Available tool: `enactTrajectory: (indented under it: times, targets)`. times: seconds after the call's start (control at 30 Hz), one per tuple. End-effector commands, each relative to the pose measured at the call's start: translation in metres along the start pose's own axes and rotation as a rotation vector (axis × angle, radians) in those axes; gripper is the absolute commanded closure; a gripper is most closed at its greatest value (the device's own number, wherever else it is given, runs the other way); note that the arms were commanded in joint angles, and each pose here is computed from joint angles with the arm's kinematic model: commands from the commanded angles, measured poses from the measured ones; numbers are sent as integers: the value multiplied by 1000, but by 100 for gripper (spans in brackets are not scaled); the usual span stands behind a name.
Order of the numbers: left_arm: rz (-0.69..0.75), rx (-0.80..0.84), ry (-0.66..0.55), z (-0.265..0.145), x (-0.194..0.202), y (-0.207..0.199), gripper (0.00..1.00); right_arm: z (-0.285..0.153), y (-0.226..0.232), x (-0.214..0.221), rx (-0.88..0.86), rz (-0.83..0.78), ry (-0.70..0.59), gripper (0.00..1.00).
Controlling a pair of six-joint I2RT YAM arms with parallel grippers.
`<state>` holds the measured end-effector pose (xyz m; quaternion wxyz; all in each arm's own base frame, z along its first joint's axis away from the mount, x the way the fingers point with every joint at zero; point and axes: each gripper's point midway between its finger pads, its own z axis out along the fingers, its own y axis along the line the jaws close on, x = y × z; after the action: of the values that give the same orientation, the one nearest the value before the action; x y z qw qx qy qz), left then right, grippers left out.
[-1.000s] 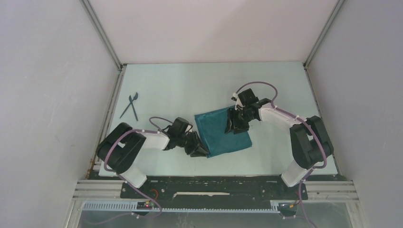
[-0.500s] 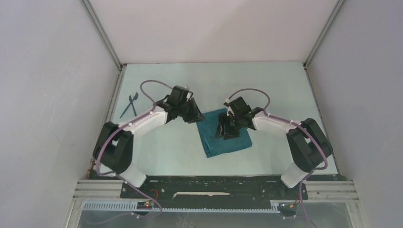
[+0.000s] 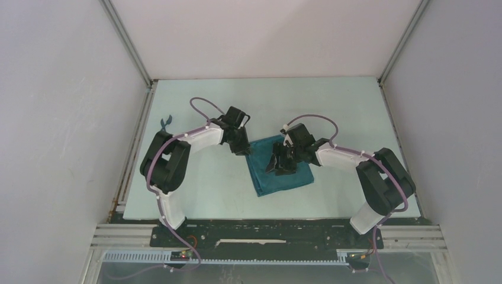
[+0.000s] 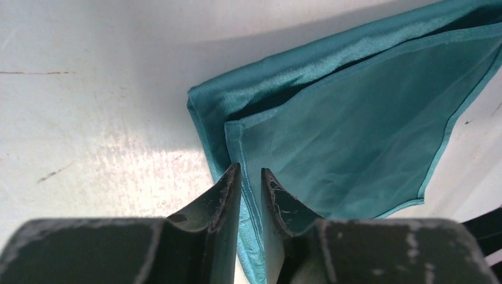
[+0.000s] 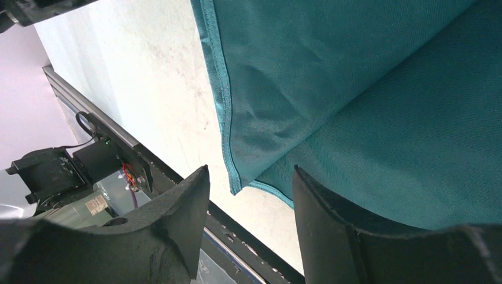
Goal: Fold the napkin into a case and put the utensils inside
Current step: Smooth out the upper triangle-folded napkin at the center of the board.
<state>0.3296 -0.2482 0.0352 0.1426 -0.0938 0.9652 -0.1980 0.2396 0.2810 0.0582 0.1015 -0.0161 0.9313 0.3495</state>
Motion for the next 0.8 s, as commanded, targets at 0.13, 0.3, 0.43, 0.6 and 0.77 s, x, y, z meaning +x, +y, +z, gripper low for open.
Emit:
enactTrajectory:
  times: [0.13, 0.3, 0.43, 0.6, 0.77]
  targets:
    - [7, -12, -41, 4, -21, 5, 71, -4, 16, -10, -59, -24, -43, 39]
    - [-7, 7, -39, 9, -27, 4, 71, -2, 17, -9, -65, -24, -36, 39]
    - [-9, 13, -31, 14, -29, 2, 70, -2, 17, -8, -64, -27, -36, 39]
    - [-13, 20, -38, 14, -35, 1, 70, -1, 18, -8, -66, -30, -35, 40]
    - [-20, 20, -44, 13, -39, 4, 81, 0, 20, -7, -74, -35, -31, 40]
